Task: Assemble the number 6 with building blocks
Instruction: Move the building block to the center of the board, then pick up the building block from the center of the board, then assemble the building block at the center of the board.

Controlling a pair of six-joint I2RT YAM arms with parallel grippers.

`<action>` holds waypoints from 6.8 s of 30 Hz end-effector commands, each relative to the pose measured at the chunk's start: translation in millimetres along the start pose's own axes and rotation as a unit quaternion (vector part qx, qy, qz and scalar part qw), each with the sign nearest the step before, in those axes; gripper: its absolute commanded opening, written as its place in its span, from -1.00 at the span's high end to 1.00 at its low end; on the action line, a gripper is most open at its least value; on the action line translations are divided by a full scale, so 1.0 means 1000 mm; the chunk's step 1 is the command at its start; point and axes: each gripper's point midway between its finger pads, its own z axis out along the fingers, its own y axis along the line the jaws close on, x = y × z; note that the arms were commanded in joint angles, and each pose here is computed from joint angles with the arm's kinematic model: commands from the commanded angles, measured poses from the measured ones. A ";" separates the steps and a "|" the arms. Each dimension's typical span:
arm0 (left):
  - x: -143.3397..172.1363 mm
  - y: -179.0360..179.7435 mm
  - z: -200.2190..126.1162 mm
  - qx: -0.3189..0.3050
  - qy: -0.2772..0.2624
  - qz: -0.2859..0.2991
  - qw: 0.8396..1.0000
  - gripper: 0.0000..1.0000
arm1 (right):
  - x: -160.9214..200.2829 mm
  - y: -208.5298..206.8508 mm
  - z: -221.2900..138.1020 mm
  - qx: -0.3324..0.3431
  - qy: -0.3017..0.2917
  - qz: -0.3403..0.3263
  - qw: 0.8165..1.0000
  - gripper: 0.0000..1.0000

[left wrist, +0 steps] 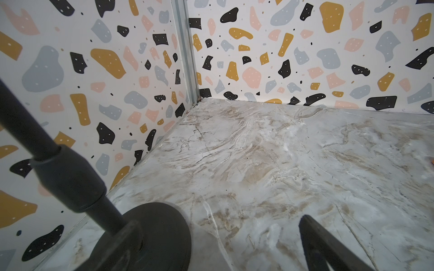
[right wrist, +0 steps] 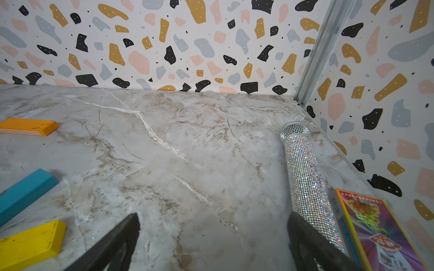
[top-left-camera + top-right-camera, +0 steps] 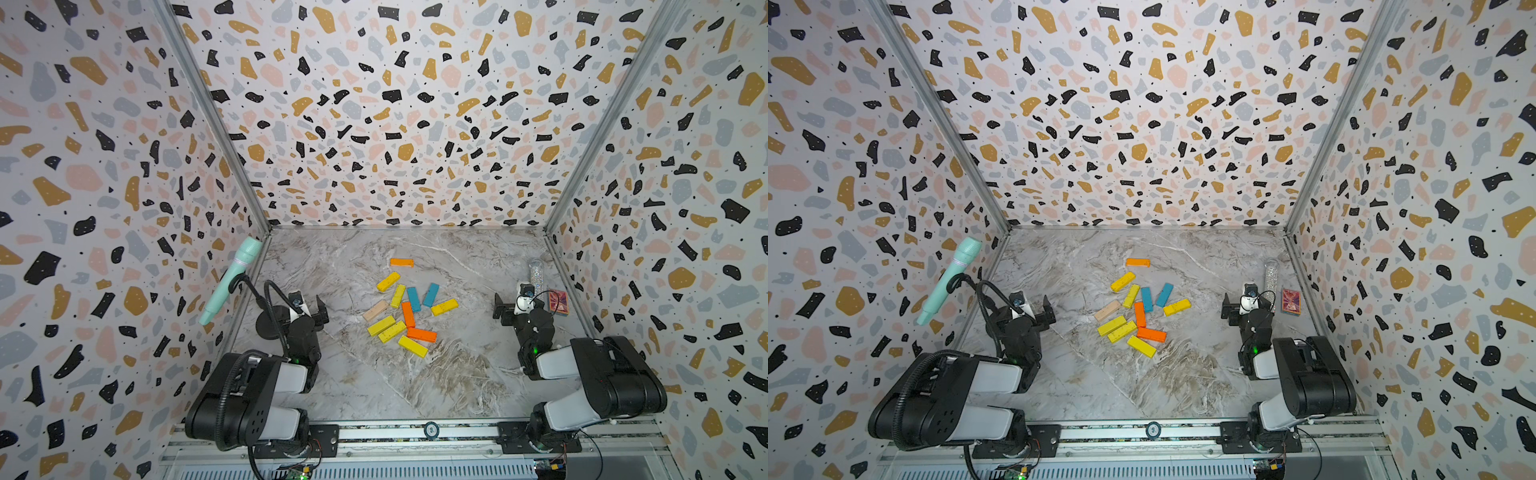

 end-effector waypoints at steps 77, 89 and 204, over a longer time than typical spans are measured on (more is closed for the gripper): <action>-0.071 -0.096 -0.055 0.220 -0.017 -0.117 0.968 -0.99 | 0.025 0.143 0.065 -0.104 0.377 0.019 0.920 -0.88; -0.070 -0.095 -0.055 0.216 -0.017 -0.118 0.969 -0.99 | 0.035 0.122 0.097 -0.066 0.386 0.004 0.920 -0.93; -0.068 -0.139 -0.072 0.300 0.023 -0.078 0.950 -0.81 | 0.029 0.185 0.045 -0.092 0.368 0.077 0.922 -0.45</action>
